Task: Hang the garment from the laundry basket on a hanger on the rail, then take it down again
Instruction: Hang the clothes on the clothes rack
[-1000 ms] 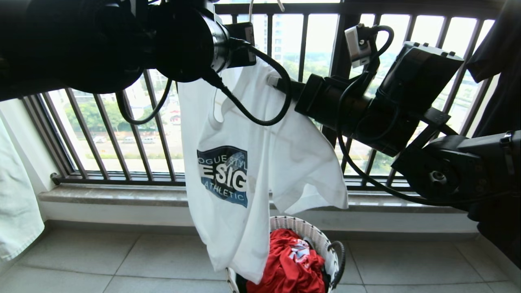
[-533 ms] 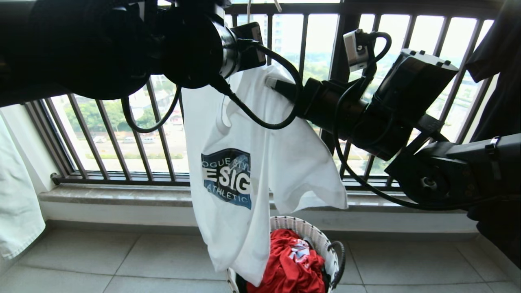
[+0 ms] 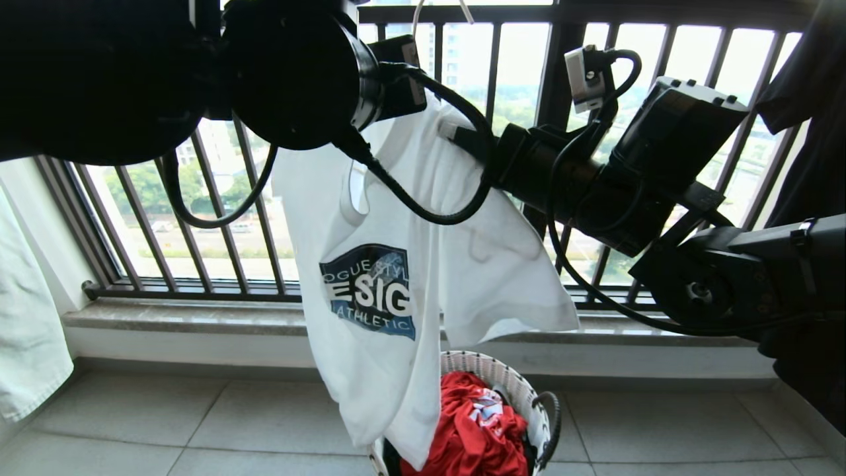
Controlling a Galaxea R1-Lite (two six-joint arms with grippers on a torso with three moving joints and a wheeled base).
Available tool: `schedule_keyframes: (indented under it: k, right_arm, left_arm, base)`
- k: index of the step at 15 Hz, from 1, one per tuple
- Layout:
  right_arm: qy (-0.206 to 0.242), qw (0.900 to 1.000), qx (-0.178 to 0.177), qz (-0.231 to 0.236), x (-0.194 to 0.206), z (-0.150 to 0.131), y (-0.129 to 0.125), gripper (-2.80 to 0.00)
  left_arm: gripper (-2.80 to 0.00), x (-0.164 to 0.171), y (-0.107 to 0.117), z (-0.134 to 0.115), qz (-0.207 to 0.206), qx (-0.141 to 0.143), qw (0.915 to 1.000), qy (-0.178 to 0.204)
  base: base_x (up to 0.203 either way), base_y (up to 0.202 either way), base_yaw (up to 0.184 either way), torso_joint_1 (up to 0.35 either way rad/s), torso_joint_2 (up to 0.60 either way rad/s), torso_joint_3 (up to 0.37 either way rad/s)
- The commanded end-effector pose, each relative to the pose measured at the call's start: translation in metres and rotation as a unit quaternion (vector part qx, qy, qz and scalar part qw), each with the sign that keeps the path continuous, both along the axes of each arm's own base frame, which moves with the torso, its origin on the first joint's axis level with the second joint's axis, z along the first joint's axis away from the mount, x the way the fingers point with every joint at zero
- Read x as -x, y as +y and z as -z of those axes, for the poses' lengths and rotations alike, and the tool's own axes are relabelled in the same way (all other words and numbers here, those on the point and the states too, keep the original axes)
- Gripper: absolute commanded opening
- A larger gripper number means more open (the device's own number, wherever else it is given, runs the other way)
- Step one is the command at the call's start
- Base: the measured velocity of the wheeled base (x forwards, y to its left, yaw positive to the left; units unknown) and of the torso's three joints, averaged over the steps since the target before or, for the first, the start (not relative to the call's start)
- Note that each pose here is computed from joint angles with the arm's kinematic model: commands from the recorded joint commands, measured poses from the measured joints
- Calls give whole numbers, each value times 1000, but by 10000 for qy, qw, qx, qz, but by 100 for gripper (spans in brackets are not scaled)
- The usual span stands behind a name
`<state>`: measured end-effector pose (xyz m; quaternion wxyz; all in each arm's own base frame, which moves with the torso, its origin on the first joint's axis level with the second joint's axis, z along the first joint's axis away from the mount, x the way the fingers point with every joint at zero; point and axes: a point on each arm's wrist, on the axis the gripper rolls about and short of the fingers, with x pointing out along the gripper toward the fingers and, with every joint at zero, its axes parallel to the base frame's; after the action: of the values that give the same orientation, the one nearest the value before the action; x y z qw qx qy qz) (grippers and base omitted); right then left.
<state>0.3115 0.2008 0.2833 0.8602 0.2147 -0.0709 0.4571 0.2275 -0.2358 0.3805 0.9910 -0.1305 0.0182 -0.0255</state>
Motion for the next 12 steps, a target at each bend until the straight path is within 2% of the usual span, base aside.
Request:
schedule_keyframes:
  k: [1,4,7,9,12]
  right_arm:
    - [11,10000,10,-48,2,-1,0,-280]
    - [155,9997,99,-170,10,-3,4,-280]
    - [202,9994,114,-253,15,-3,8,-280]
    - [183,9994,102,-270,18,-5,6,-280]
    - [172,9994,82,-276,19,-6,6,-280]
  left_arm:
    - [-280,5,-13,4,167,-34,9998,36]
    - [-280,-1,-19,1,195,26,9998,-43]
    - [-280,-5,-20,2,251,-129,9996,-82]
    - [-280,-11,-20,0,191,-136,9994,-260]
    - [-280,-11,-20,-1,197,-192,9992,-299]
  base:
    - [0,0,0,0,0,0]
    - [0,0,0,0,0,0]
    - [0,0,0,0,0,0]
    - [0,0,0,0,0,0]
    - [0,0,0,0,0,0]
